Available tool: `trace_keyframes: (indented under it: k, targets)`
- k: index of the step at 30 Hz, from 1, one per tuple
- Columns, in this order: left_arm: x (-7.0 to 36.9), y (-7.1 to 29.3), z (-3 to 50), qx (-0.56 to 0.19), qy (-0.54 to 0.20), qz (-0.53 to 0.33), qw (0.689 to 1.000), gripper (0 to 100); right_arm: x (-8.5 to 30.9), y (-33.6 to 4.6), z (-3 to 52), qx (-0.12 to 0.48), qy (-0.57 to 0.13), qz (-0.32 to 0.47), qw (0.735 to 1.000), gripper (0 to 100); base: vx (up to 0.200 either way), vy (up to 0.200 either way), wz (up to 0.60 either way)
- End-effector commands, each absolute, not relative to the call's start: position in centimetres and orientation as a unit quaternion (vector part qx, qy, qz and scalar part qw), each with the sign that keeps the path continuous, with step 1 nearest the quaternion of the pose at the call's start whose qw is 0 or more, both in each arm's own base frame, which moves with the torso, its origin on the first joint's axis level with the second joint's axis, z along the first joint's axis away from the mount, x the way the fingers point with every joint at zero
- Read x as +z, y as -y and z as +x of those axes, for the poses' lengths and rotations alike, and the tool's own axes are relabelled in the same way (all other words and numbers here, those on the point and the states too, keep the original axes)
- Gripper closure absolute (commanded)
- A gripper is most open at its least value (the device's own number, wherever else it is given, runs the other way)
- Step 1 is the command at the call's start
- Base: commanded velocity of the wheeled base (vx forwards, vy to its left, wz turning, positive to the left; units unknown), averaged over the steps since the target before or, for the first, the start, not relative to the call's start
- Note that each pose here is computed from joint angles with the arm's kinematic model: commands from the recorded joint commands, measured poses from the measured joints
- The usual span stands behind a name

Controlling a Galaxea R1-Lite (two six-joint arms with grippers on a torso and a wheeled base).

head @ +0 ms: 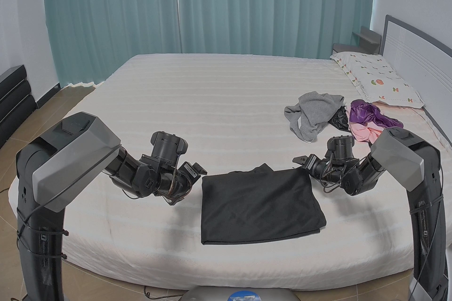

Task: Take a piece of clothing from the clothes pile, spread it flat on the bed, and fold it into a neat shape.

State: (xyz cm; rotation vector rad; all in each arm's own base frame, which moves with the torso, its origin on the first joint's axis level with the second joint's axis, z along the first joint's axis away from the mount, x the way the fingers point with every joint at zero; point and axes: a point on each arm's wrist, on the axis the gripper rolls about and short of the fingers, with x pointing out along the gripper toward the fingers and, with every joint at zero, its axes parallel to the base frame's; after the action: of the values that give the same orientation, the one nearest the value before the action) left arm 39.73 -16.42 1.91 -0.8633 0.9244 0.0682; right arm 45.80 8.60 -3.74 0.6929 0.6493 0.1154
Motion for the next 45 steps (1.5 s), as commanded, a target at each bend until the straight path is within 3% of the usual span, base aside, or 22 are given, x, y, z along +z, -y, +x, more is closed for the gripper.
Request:
trace_keyframes:
  k: [1,10,15,20,26,45]
  targets:
    - [1.6,16.5,39.9,0.032,-0.433,-0.403,0.806,0,-2.6,-8.3,45.3,0.058,-0.301,0.336,0.890,0,0.000,0.000,0.00]
    - [1.6,16.5,39.7,0.035,-0.435,-0.404,0.804,0,2.0,-7.9,43.2,0.055,-0.270,0.338,0.900,0,0.000,0.000,0.00]
    - [1.6,16.3,39.7,0.036,-0.435,-0.406,0.803,0,3.6,-7.7,39.8,0.045,-0.292,0.334,0.895,0,0.000,0.000,0.00]
    - [1.5,16.3,39.7,0.037,-0.436,-0.405,0.803,0,3.1,-8.2,36.4,0.049,-0.327,0.337,0.882,0,0.000,0.000,0.00]
    - [1.5,16.3,39.7,0.036,-0.437,-0.406,0.802,0,1.6,-8.5,36.3,0.052,-0.321,0.392,0.861,0,0.000,0.000,0.00]
    - [1.4,16.2,39.1,0.039,-0.445,-0.403,0.799,0,0.7,-7.4,36.3,0.039,-0.326,0.398,0.857,0,0.000,0.000,0.00]
